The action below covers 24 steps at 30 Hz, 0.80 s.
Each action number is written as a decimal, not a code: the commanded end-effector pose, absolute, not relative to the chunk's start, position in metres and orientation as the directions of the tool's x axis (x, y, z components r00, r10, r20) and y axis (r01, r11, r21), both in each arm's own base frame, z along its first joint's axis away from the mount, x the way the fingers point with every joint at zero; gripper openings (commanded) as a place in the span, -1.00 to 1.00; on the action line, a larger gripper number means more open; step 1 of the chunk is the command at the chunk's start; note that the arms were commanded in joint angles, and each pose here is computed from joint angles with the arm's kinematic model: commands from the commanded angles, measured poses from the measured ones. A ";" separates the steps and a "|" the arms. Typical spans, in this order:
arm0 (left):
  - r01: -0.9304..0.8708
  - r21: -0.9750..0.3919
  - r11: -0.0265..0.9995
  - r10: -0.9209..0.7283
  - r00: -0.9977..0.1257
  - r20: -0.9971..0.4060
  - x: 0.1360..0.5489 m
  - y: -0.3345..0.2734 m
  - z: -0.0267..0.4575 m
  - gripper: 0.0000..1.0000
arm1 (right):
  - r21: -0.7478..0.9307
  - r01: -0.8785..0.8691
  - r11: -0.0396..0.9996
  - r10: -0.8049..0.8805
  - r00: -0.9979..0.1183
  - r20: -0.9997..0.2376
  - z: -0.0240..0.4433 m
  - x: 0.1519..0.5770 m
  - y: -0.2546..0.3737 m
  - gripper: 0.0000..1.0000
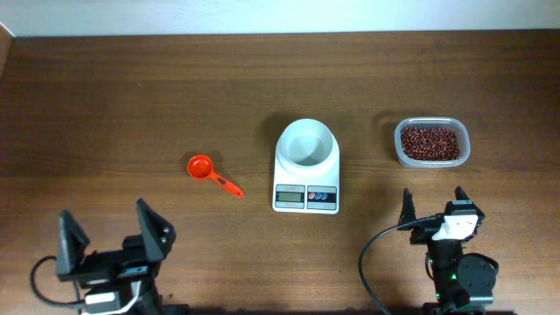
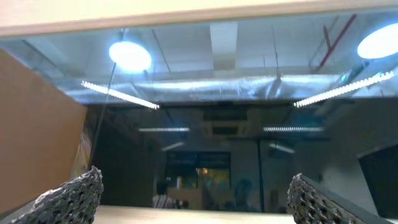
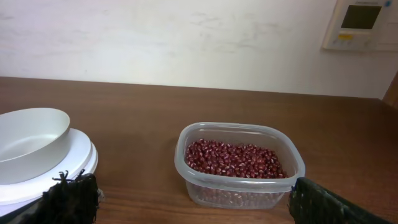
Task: Scoop and weigh 50g on scale
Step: 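Raise the left arm and move the left gripper over the red scoop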
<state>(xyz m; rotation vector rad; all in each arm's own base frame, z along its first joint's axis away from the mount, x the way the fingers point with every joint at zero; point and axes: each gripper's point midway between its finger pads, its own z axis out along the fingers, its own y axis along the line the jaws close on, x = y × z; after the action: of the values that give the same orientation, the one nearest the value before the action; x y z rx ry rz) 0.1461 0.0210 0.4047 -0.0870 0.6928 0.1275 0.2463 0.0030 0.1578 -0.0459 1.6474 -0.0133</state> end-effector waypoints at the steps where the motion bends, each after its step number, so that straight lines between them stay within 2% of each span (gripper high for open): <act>1: -0.172 -0.037 0.984 0.108 0.759 -0.642 0.145 0.024 0.436 0.98 | -0.040 -0.032 0.999 -0.042 -0.076 -0.996 0.156 0.246 0.005 0.97; 10: -0.098 0.067 0.993 0.108 0.512 -0.852 0.203 0.009 0.484 0.98 | -0.039 -0.032 0.999 -0.042 -0.076 -0.996 0.156 0.246 0.005 0.97; 16: -0.069 0.092 0.993 0.106 0.237 -0.966 0.233 0.008 0.498 0.98 | -0.039 -0.032 0.999 -0.042 -0.076 -0.996 0.156 0.246 0.005 0.97; 19: -0.041 0.102 0.994 0.106 0.114 -0.988 0.243 0.005 0.496 0.98 | -0.040 -0.032 0.999 -0.042 -0.076 -0.996 0.156 0.246 0.005 0.97; 24: 0.178 0.080 0.981 0.103 -0.124 -0.987 0.260 -0.028 0.454 0.98 | -0.039 -0.032 0.999 -0.042 -0.076 -0.996 0.156 0.246 0.005 0.98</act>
<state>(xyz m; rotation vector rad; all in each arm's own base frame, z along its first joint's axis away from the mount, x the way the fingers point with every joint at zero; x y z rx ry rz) 0.2526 -0.0019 0.4716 0.0807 1.6101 0.0609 0.2463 0.0033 0.1579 -0.0465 1.6466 -0.0122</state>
